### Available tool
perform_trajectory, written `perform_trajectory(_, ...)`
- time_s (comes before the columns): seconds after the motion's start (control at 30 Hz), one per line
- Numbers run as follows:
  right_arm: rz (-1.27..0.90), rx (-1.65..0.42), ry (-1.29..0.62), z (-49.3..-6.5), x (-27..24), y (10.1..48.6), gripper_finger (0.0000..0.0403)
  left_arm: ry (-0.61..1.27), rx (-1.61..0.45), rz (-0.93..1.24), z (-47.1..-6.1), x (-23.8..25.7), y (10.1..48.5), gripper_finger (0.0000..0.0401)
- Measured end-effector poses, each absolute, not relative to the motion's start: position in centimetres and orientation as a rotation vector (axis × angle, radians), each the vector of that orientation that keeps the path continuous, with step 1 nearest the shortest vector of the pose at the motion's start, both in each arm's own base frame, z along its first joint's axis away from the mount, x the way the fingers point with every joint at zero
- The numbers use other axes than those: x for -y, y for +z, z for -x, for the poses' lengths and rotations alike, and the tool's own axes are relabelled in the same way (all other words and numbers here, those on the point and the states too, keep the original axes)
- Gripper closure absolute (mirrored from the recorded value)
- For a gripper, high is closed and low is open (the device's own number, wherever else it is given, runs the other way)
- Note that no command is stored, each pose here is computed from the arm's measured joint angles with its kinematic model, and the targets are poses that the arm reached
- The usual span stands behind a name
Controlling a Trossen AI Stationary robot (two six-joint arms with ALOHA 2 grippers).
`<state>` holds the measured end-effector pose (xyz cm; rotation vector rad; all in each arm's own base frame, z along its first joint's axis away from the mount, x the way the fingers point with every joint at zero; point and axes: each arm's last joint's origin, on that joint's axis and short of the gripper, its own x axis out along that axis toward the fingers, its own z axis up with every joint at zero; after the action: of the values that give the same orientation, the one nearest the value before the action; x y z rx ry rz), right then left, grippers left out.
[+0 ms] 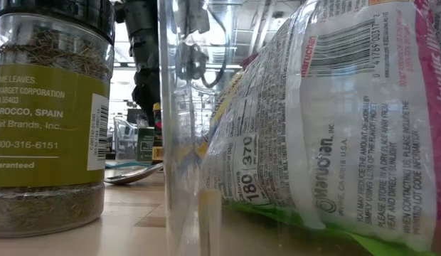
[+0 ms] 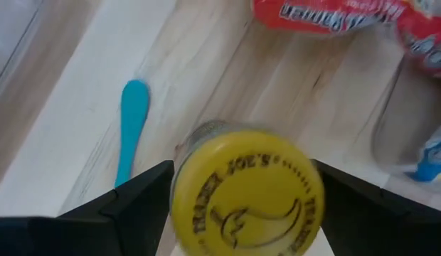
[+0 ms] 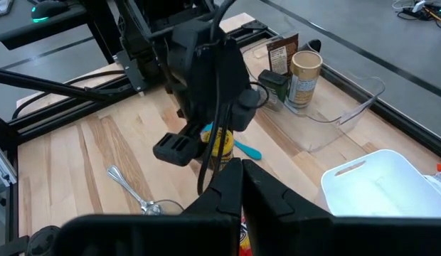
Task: Pick & Place Food Item
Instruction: Put the yellow seasoning bottle into the top transparent bin
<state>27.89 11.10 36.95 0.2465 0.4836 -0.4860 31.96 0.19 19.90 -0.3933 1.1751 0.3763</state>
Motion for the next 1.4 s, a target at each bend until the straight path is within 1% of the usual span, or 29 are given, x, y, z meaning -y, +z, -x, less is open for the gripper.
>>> perform_trajectory(0.13,-0.247,-0.484,-0.486,-27.89,-11.10,36.95,0.0401,0.372,-1.157,0.396,-31.90,-0.20,19.26,0.0096)
perform_trajectory(0.47,-0.247,-0.484,-0.485,-27.89,-11.09,36.95,0.0401,0.381,-1.148,0.389,-31.92,-0.25,19.21,0.0113)
perform_trajectory(0.67,-0.247,-0.484,-0.485,-27.89,-11.09,36.95,0.0401,0.425,-1.134,0.364,-31.91,-0.39,19.22,0.0133)
perform_trajectory(1.0,-0.247,-0.484,-0.486,-27.89,-11.09,36.95,0.0401,0.426,-1.133,0.363,-31.92,-0.39,19.23,0.0172)
perform_trajectory(1.27,-0.247,-0.484,-0.486,-27.89,-11.09,36.95,0.0401,0.426,-1.133,0.364,-31.92,-0.39,19.23,0.0169)
perform_trajectory(1.4,-0.247,-0.484,-0.486,-27.89,-11.10,36.95,0.0401,0.427,-1.134,0.363,-31.91,-0.39,19.23,0.0180)
